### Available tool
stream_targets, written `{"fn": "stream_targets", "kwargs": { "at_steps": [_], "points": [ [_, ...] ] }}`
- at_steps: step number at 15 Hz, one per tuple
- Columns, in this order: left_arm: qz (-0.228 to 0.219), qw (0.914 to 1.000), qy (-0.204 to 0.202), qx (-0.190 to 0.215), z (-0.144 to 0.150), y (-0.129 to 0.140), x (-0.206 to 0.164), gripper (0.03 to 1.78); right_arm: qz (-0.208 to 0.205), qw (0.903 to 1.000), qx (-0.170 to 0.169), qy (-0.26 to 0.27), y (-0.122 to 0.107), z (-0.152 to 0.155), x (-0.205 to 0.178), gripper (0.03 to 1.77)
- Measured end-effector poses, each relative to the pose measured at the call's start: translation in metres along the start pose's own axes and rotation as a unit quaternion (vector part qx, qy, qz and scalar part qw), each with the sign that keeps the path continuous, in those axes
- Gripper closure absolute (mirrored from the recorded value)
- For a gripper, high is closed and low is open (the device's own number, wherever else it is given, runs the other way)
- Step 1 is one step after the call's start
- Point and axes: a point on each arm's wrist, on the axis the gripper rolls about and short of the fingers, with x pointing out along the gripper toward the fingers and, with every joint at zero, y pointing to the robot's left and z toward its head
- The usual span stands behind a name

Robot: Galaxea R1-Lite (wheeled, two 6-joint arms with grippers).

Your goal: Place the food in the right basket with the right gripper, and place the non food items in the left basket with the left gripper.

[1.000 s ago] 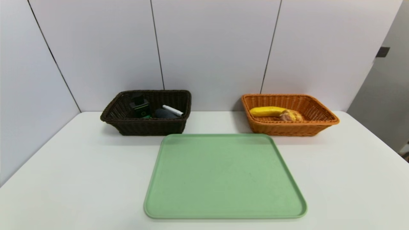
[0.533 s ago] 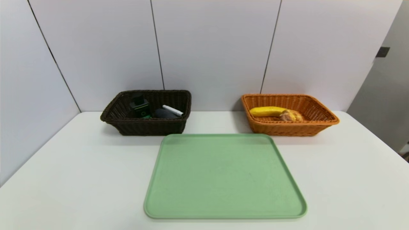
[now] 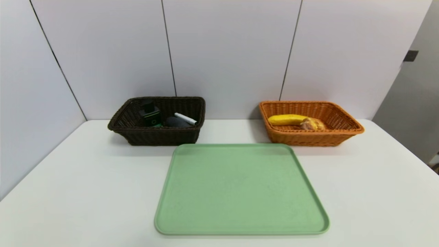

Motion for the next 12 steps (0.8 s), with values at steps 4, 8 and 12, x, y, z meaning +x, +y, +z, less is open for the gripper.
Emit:
{"fn": "stream_targets", "kwargs": {
  "at_steps": [4, 8, 12],
  "points": [
    [0.003, 0.9996, -0.001, -0.029, 0.0003, 0.0001, 0.0, 0.12, 0.0, 1.0, 0.001, 0.0, 0.0, 0.0, 0.0, 0.09],
    [0.003, 0.9996, -0.001, -0.029, 0.0003, 0.0001, 0.0, 0.12, -0.005, 1.0, -0.002, 0.002, -0.0002, -0.0003, 0.0, 0.09],
    [0.003, 0.9996, -0.001, -0.029, 0.0004, 0.0001, 0.0, 0.12, -0.004, 1.0, -0.001, 0.002, -0.0002, -0.0003, 0.0, 0.09]
  ]
}}
